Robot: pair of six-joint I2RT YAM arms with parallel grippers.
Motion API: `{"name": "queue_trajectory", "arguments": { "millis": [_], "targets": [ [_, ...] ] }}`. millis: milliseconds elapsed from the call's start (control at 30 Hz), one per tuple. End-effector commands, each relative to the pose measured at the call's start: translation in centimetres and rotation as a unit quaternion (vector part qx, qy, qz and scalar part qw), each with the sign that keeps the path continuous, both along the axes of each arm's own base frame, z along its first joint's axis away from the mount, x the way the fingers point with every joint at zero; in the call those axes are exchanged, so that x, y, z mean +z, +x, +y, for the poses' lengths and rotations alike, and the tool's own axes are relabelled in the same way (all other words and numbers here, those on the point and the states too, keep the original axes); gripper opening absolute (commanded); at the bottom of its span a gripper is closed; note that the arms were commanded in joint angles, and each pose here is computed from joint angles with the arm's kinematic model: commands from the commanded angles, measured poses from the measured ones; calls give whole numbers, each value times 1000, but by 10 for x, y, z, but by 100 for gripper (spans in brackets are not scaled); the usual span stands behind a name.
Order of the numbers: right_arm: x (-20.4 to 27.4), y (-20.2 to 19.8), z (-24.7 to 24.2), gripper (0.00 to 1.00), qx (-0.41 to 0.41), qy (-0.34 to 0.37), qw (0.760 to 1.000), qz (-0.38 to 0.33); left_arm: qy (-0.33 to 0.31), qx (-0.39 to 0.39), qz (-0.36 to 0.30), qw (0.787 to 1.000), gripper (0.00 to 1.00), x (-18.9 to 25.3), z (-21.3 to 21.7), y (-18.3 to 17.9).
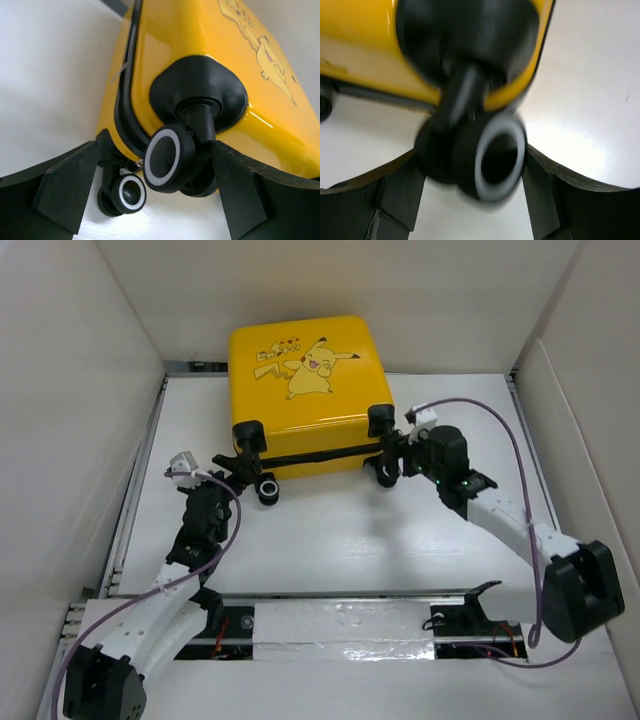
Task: Pack the luggage
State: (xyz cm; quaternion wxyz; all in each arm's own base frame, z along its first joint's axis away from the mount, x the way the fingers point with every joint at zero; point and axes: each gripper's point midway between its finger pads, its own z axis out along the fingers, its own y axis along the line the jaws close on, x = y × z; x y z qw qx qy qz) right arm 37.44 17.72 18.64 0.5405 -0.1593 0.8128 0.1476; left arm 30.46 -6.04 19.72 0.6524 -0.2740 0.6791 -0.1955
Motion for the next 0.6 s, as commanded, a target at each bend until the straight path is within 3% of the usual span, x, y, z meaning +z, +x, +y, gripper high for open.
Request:
{"name": "queue_trajectory", "arguments": {
  "millis": [0, 167, 300, 333, 433, 567],
  "targets": [
    [53, -22, -13, 0, -16, 57, 995, -80, -19, -75, -51, 996, 91, 40, -26, 10],
    [45, -80, -56, 0, -60, 50, 993, -87, -23, -152, -68, 986, 89, 43, -58, 18],
    [38, -100, -61, 0, -50, 55, 994, -77, -9, -174, -61, 983, 89, 43, -78, 19],
    [44, -100, -60, 25, -47, 62, 993, -88, -9, -171, -57, 984, 89, 42, -79, 18],
    [68, -92, -47, 84, -9, 56, 992, -113, -17, -143, -70, 987, 89, 48, -65, 11],
    [89, -61, -14, 100, 44, 41, 993, -99, -21, -103, -83, 991, 89, 57, -46, 1]
  ]
}}
